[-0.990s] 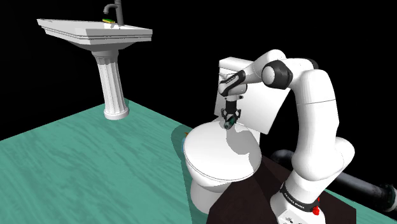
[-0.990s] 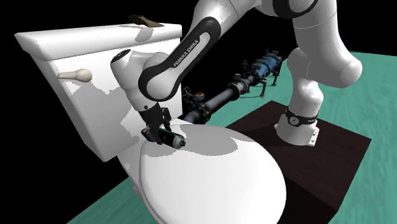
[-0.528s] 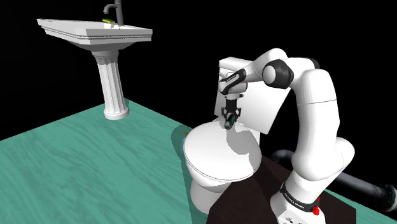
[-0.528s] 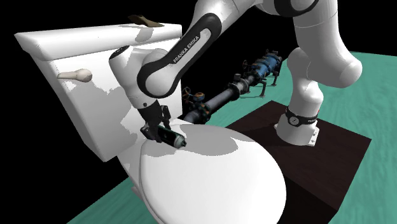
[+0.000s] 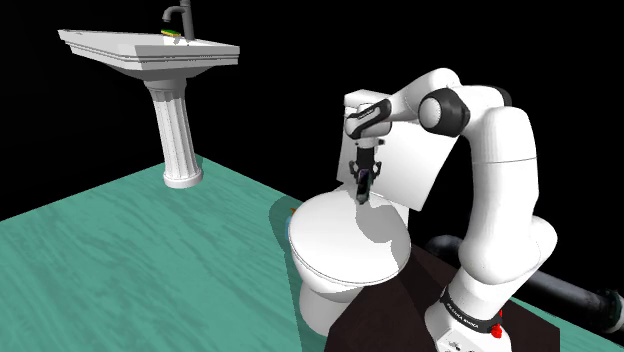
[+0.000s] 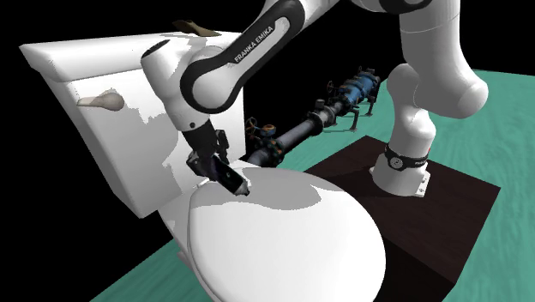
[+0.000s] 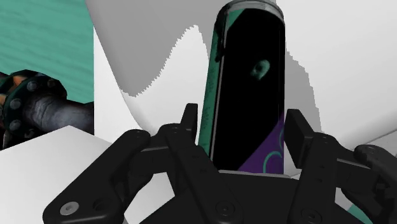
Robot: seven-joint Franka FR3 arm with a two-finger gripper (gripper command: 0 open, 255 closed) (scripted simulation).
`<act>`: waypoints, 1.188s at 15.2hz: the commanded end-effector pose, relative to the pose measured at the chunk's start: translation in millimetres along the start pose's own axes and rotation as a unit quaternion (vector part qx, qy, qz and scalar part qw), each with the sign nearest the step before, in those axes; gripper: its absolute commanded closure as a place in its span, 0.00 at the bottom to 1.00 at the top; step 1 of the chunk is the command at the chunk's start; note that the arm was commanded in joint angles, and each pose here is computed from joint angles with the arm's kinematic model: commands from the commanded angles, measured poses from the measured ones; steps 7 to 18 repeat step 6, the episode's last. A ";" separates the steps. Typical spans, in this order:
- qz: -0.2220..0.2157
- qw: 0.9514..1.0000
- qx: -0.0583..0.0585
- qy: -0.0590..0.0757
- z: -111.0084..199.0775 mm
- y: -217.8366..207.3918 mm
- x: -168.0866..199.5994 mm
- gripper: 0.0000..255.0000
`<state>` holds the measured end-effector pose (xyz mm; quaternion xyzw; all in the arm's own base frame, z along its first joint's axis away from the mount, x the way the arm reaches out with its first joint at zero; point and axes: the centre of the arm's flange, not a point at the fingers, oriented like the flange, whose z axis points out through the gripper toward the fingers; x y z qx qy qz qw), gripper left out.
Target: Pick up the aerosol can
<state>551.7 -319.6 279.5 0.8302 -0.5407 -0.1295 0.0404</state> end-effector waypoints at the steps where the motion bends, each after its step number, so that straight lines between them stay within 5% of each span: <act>1: 0.000 1.000 0.000 0.000 -10.4 2.6 -1.9 1.00; 18: 0.000 1.000 0.000 0.000 -26.5 6.1 -4.8 1.00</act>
